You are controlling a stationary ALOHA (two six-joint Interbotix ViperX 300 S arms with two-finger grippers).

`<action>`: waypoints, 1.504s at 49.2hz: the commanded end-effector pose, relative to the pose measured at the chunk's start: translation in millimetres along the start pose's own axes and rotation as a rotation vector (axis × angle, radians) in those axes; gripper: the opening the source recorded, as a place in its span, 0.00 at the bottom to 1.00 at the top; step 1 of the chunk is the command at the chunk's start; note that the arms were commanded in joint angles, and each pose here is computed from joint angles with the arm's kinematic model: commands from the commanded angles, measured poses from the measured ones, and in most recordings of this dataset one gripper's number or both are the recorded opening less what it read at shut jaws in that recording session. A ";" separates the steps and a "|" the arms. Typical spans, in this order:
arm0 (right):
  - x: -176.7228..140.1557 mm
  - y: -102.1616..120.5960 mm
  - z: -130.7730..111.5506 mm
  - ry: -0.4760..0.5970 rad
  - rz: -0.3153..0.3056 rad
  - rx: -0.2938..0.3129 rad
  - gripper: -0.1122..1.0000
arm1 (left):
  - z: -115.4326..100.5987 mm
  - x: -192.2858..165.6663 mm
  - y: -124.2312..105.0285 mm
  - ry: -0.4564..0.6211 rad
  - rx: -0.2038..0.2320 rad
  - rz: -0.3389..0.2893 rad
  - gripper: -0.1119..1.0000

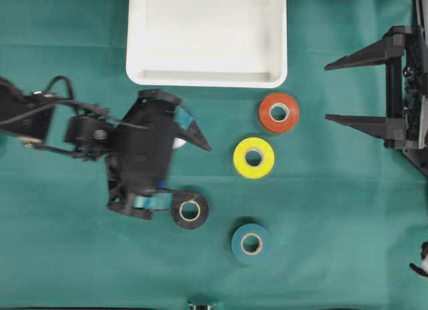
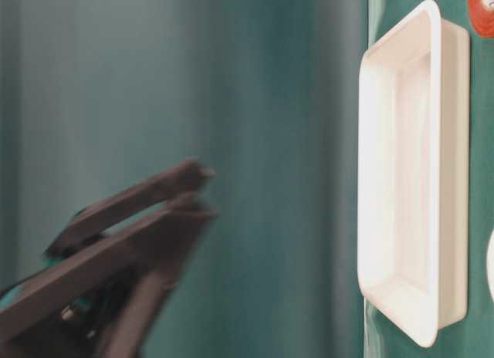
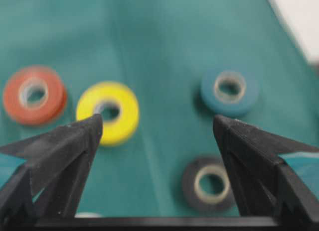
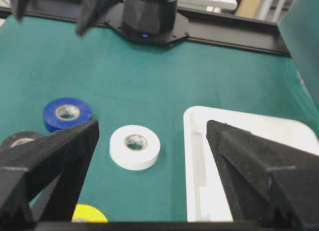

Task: Pick up the tape from a random location and place it into the white case.
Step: 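Move the open left gripper over the black tape roll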

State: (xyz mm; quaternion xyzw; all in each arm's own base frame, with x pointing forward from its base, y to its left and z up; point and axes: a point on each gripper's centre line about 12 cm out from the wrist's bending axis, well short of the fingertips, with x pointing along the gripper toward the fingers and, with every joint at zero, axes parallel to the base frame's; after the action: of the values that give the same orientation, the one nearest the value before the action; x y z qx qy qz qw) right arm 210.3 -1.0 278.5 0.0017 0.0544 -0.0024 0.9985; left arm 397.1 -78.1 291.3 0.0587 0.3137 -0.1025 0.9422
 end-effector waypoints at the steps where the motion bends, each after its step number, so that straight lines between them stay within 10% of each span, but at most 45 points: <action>1: 2.2 -0.3 9.2 -0.017 -0.002 0.002 0.92 | 16.2 -1.8 2.7 0.055 -0.006 -0.001 0.99; 21: 6.3 -0.3 4.3 0.009 -0.002 0.002 0.92 | 16.5 9.6 -0.6 0.286 0.001 -0.022 0.99; 74: 11.1 0.0 0.3 0.032 0.000 0.002 0.92 | -1.3 41.1 -10.6 0.311 0.022 -0.036 0.99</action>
State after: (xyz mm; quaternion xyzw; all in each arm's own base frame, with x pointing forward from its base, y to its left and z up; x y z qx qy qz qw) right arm 218.1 -1.0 267.5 0.0010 0.0835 -0.0023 0.9965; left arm 423.9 -94.3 263.0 0.0781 0.4681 -0.1124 0.8730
